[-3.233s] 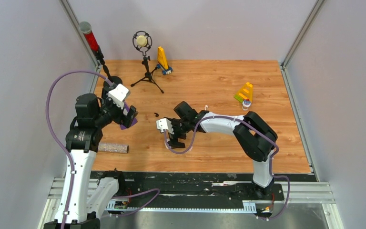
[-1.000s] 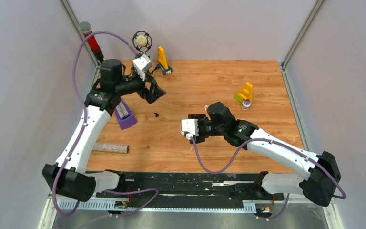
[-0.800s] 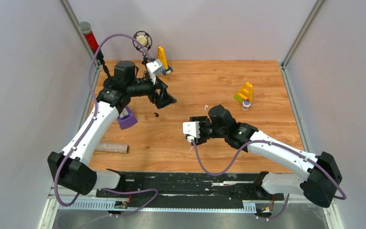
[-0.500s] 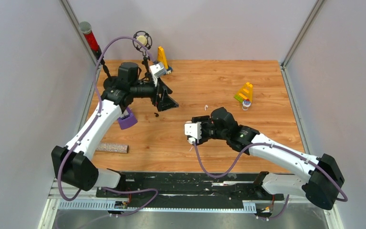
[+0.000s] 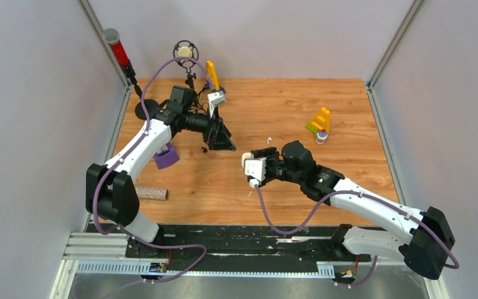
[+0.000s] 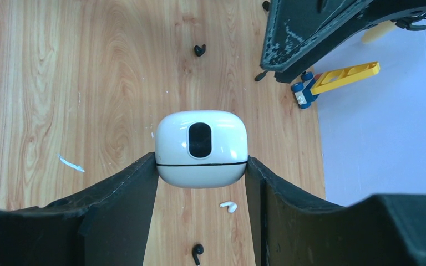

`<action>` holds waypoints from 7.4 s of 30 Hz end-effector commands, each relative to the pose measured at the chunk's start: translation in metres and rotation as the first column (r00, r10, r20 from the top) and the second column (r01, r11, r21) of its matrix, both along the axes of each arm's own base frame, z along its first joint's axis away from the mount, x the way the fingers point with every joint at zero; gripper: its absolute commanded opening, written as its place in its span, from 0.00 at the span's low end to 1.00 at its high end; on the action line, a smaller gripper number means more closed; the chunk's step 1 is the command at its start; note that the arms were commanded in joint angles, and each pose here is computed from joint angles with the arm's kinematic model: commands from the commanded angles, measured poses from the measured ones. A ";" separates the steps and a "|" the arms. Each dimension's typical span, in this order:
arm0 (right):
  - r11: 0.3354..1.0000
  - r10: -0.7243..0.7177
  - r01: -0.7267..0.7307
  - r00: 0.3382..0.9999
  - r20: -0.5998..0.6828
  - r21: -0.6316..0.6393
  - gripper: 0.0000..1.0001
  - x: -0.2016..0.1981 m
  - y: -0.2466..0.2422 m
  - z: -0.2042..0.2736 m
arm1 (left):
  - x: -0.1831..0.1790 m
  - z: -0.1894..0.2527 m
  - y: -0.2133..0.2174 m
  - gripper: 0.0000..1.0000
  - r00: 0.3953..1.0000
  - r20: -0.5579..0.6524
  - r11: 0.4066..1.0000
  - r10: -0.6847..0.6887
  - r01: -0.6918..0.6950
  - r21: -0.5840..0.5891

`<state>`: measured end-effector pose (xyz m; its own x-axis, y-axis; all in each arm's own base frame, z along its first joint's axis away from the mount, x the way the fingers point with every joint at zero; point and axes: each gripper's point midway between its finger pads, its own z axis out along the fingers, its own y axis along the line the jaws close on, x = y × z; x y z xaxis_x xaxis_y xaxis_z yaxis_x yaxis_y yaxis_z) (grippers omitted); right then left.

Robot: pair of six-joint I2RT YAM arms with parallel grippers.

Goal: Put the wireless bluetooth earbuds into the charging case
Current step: Pick up the charging case at the center of the board, then open the charging case.

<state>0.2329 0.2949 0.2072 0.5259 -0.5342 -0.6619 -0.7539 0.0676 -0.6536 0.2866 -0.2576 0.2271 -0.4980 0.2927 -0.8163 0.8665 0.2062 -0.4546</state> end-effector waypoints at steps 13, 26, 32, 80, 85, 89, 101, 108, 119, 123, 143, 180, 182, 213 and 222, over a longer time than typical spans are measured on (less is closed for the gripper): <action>0.999 -0.016 0.014 0.997 0.072 0.039 0.47 0.007 0.000 0.011 | -0.021 0.018 -0.019 1.00 0.991 0.009 0.989 -0.134 0.135 -0.066; 0.999 -0.014 0.011 0.997 0.073 0.036 0.47 0.007 0.000 0.008 | -0.038 0.009 -0.034 1.00 0.978 -0.020 0.977 -0.207 0.206 -0.048; 0.999 0.002 -0.005 0.997 0.071 0.042 0.46 0.004 0.001 0.008 | -0.036 0.000 -0.038 1.00 0.975 -0.059 0.976 -0.215 0.213 -0.042; 0.998 0.053 -0.056 0.994 0.096 0.031 0.46 -0.004 0.006 -0.003 | -0.056 -0.022 -0.054 0.62 0.937 -0.151 0.948 -0.315 0.317 -0.015; 0.998 0.051 -0.054 0.994 0.096 0.031 0.46 -0.004 0.006 -0.003 | -0.056 -0.023 -0.055 0.50 0.938 -0.149 0.948 -0.315 0.317 -0.010; 0.998 0.052 -0.055 0.994 0.096 0.028 0.47 -0.004 0.006 -0.004 | -0.057 -0.024 -0.055 0.43 0.937 -0.148 0.948 -0.316 0.319 -0.007; 0.999 0.030 -0.034 0.993 0.114 0.031 0.48 0.001 0.004 -0.003 | -0.058 -0.022 -0.055 0.27 0.939 -0.137 0.948 -0.315 0.318 0.000; 0.999 0.026 -0.030 0.993 0.115 0.029 0.52 0.002 0.004 -0.004 | -0.057 -0.021 -0.055 0.24 0.940 -0.134 0.948 -0.314 0.317 -0.001; 0.999 0.020 -0.024 0.994 0.109 0.041 0.63 0.002 0.005 -0.001 | -0.056 -0.015 -0.055 0.23 0.947 -0.112 0.953 -0.302 0.304 0.000; 0.999 0.018 -0.023 0.994 0.105 0.045 0.64 0.002 0.006 0.000 | -0.055 -0.014 -0.055 0.22 0.949 -0.106 0.955 -0.296 0.297 0.002; 0.998 0.005 -0.011 0.996 0.086 0.066 0.67 0.003 0.007 0.004 | -0.054 -0.011 -0.054 0.21 0.955 -0.088 0.959 -0.282 0.284 0.013; 0.863 0.421 -0.050 0.622 -0.660 0.503 0.87 -0.021 -0.023 0.095 | -0.046 0.076 -0.035 0.16 0.992 0.109 0.968 -0.062 0.086 -0.236; 0.855 0.441 -0.039 0.580 -0.685 0.517 0.87 -0.018 -0.019 0.096 | -0.048 0.080 -0.035 0.18 0.993 0.108 0.961 -0.052 0.079 -0.264; 0.840 0.452 0.070 0.457 -0.766 0.538 0.59 -0.002 0.014 0.074 | -0.058 0.066 -0.038 0.25 0.996 0.046 0.930 -0.073 0.085 -0.358; 0.839 0.457 0.069 0.448 -0.768 0.539 0.39 -0.004 0.015 0.077 | -0.059 0.058 -0.037 0.26 0.996 0.056 0.932 -0.073 0.088 -0.352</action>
